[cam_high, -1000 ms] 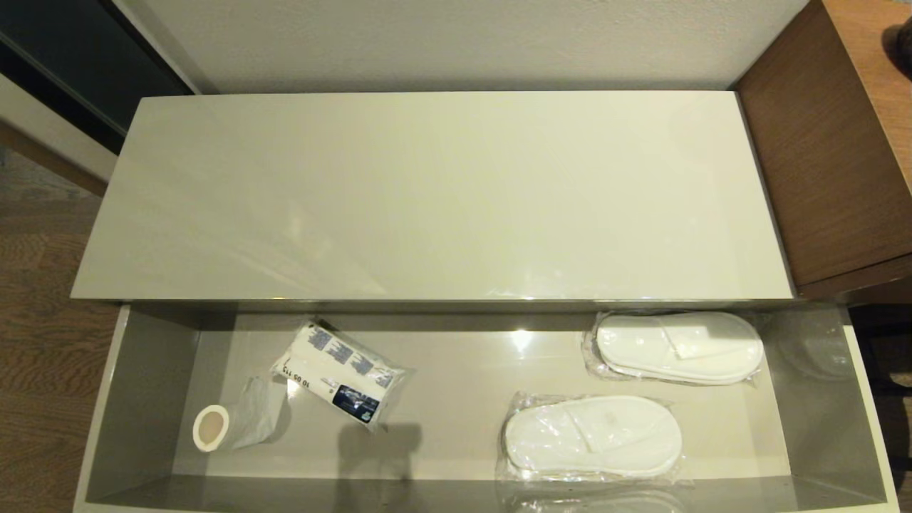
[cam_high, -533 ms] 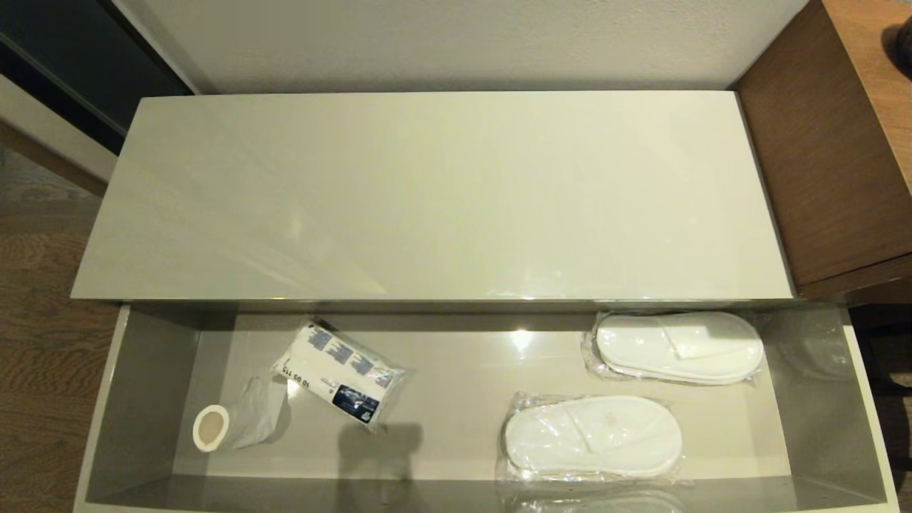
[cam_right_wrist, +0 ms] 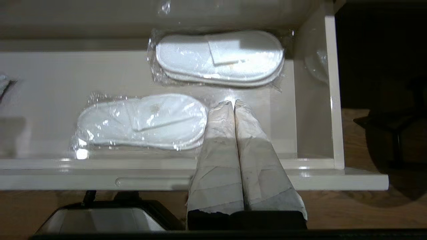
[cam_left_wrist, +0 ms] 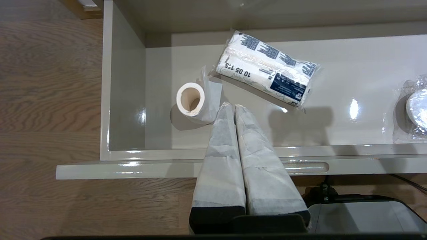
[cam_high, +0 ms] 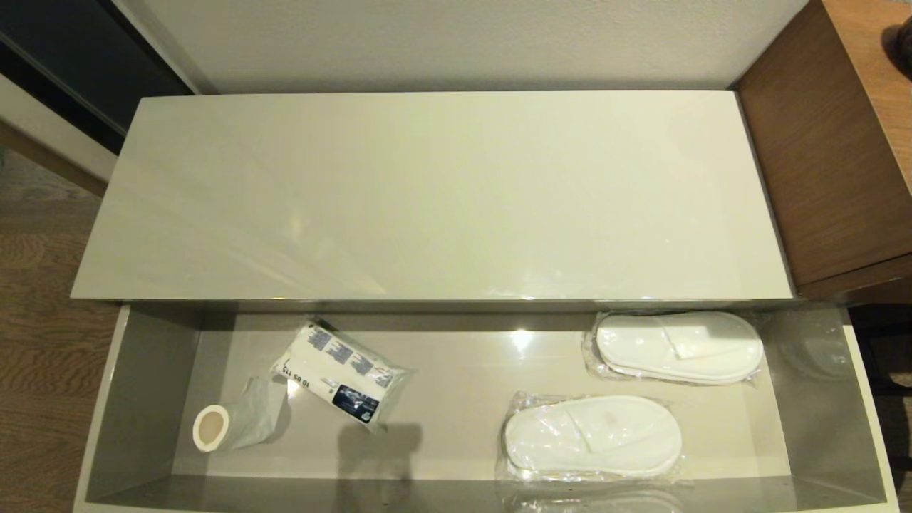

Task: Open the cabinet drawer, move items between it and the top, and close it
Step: Take out the roll paper from the drawer

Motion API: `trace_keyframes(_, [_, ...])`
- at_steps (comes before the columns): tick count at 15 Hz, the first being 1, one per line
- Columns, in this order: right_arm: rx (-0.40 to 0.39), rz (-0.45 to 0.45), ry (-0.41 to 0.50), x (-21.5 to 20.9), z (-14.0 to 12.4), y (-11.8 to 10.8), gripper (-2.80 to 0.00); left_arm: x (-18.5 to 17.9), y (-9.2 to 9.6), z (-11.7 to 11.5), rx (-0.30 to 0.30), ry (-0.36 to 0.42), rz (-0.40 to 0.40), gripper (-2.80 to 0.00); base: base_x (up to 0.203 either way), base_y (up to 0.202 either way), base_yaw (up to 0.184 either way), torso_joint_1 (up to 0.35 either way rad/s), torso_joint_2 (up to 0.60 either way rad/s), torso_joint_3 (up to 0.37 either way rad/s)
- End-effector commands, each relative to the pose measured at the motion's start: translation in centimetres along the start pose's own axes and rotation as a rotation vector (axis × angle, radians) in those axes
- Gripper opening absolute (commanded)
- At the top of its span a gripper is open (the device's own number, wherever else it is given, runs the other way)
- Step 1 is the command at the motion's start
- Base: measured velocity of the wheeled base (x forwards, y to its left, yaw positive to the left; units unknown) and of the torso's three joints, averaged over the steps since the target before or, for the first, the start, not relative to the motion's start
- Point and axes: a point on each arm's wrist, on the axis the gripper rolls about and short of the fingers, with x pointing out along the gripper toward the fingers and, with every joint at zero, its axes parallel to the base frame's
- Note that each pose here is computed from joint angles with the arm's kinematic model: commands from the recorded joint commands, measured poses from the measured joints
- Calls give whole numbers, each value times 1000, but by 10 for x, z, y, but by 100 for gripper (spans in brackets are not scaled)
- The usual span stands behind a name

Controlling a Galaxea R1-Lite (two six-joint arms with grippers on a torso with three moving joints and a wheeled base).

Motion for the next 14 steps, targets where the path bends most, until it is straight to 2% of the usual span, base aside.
trace_keyframes(1, [-3,4,-4,1,0,0,-280,0,0,0,-2,0,1,-280,0,0,0,0,0,0])
trace_keyframes(9, [-6,3,-4,1,-1,0,-280,-1,0,2,39,-6,-6,-280,0,0,0,0,0,0])
trace_keyframes(11, [3,-3,-2,1,-1,0,-280,-7,1,20,37,-56,-11,-280,0,0,0,0,0,0])
trace_keyframes(14, [3,-3,-4,1,-1,0,-280,-20,2,58,-10,-65,-33,-280,0,0,0,0,0,0])
